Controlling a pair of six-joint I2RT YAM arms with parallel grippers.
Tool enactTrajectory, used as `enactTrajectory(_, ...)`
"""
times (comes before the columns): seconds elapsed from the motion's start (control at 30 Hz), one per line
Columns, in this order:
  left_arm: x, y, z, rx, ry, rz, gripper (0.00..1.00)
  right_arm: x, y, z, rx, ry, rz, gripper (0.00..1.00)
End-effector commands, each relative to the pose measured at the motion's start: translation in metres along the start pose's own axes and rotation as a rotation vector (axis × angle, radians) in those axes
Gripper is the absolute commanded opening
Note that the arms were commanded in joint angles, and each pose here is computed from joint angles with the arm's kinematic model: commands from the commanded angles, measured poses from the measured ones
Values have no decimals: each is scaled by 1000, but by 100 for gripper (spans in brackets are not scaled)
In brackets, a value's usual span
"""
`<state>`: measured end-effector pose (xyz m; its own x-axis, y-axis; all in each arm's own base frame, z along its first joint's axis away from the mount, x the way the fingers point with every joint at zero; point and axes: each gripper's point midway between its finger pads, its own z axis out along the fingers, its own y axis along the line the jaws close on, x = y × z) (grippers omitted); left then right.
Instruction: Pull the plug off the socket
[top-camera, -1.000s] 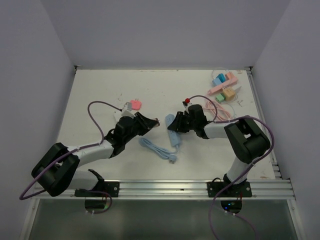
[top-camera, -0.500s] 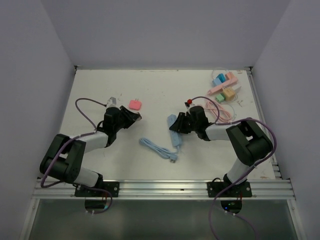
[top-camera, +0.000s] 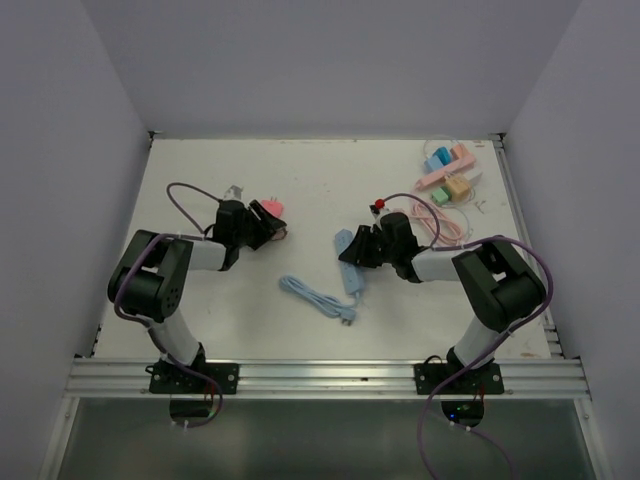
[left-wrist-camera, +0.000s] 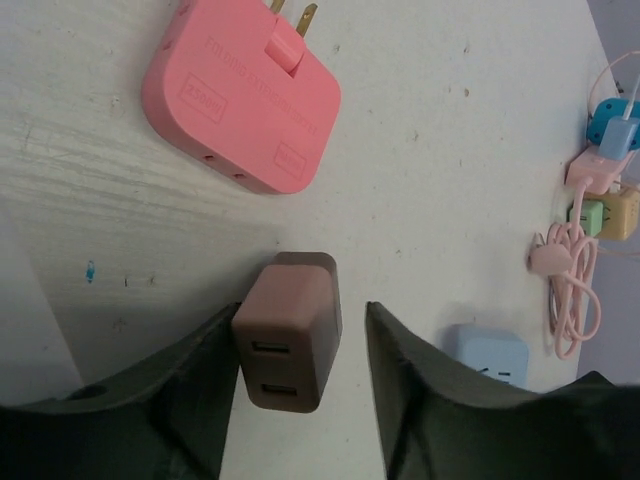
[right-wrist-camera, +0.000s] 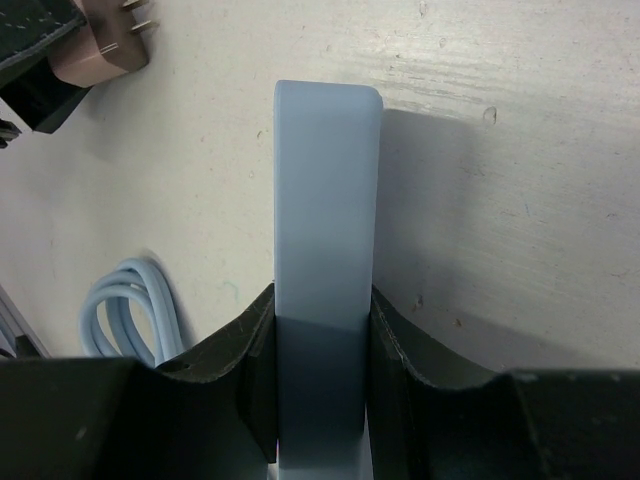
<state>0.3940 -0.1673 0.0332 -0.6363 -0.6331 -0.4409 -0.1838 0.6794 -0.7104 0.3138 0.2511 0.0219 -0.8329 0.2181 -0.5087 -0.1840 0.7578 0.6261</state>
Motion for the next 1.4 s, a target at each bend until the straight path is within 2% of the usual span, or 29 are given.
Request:
enactTrajectory(0.0,-9,-3,-3,17,-26,22,62,41,-35,-8,107,121,-25,0)
enactTrajectory(0.07,-11,-3,-10,9,-36,34,70,41,-35,-9,107,120,-30,0)
enactTrajectory(0.1,-9,-1,-13,-7,-29,36,80,42,-35,-10,107,121,-38,0)
enactTrajectory(0.17,-16,-7,-24,-1,-54,52,87,44,-35,-10,114,128,-45,0)
enactTrajectory(0.2,-14,-5,-29,-18,-44,55,93,42,-33,-12,113,120,-55,1)
enactTrajectory(0.27,-18,-10,-40,-20,-55,78,97,44,-30,-12,126,132,-85,9)
enactTrajectory(0.33,-28,-20,-59,-25,-83,100,100,44,-22,-14,124,133,-132,27)
enactTrajectory(0.37,-40,-36,-74,4,-123,134,100,41,-21,-15,151,131,-153,42)
enactTrajectory(0.5,-58,-42,-117,-80,-166,225,100,38,-6,-21,202,121,-285,69)
enactTrajectory(0.57,-82,-56,-145,-94,-260,287,100,33,1,-24,216,115,-322,77)
enactTrajectory(0.63,-91,-50,-164,-151,-302,343,99,33,11,-26,208,122,-376,82)
enactTrajectory(0.67,-100,-58,-181,-138,-351,365,100,35,12,-30,217,136,-392,89)
enactTrajectory(0.9,-111,-34,-230,-239,-504,467,100,29,34,-55,270,80,-526,93)
enactTrajectory(1.03,-104,-26,-238,-248,-498,505,100,18,50,-74,284,19,-573,94)
enactTrajectory(1.2,-105,-17,-251,-299,-501,566,100,42,82,-86,183,58,-668,92)
enactTrajectory(1.27,-105,-6,-254,-340,-521,568,100,50,86,-86,183,77,-698,92)
enactTrajectory(1.37,-102,-5,-254,-306,-554,550,100,64,88,-79,198,120,-749,92)
